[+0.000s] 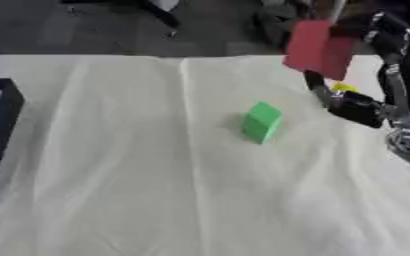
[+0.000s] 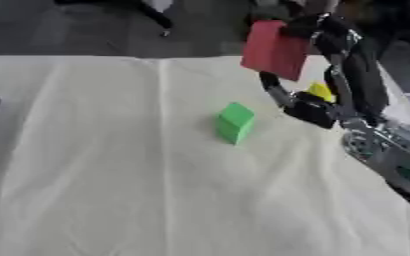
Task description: Pick up the objects with one hand, pass them to the other hand, and then place them into the box on the other side of the table.
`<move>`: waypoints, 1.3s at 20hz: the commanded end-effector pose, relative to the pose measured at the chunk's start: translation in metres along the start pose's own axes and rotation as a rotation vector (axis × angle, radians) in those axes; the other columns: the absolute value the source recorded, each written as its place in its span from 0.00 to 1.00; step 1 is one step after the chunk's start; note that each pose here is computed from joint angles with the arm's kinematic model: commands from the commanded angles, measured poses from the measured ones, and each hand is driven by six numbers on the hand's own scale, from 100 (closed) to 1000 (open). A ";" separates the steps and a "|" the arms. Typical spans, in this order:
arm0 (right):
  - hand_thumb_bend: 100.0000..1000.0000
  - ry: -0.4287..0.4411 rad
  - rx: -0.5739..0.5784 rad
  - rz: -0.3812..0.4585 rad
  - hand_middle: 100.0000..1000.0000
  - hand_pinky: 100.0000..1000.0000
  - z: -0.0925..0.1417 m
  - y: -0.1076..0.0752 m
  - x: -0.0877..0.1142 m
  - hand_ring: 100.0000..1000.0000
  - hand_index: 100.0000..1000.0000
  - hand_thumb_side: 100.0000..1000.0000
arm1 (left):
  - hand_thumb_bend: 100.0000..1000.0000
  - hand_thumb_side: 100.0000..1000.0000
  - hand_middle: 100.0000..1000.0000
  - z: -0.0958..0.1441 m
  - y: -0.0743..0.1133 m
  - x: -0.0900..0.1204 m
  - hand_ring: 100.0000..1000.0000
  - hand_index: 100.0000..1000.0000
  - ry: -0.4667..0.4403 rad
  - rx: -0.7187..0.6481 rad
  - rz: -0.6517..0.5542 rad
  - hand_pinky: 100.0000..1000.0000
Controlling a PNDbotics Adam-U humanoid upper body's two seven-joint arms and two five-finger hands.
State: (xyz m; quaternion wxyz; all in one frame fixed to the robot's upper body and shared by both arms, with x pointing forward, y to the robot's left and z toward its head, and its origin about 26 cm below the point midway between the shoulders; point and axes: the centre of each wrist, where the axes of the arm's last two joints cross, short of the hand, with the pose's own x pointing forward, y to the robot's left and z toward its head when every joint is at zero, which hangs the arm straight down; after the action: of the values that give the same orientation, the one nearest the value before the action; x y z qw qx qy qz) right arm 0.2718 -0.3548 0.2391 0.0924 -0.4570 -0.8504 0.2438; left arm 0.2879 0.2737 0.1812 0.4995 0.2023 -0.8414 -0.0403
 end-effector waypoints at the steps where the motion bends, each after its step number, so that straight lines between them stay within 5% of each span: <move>1: 0.00 -0.038 0.008 -0.001 0.49 0.74 -0.024 -0.014 -0.003 0.33 0.43 0.00 | 0.77 0.53 0.68 -0.008 0.007 0.010 0.29 0.79 -0.048 -0.016 -0.022 0.82; 26: 0.00 -0.123 0.047 -0.135 0.49 0.73 -0.045 0.014 0.022 0.34 0.43 0.00 | 0.78 0.52 0.68 -0.016 0.009 0.018 0.28 0.79 -0.070 -0.055 -0.022 0.82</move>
State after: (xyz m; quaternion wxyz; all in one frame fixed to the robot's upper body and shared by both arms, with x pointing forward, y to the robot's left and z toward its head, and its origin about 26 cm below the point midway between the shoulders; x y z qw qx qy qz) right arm 0.2885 -0.3168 0.2620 0.0826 -0.3762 -0.8796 0.2793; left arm 0.2923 0.2734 0.1967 0.4886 0.1894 -0.8493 -0.0638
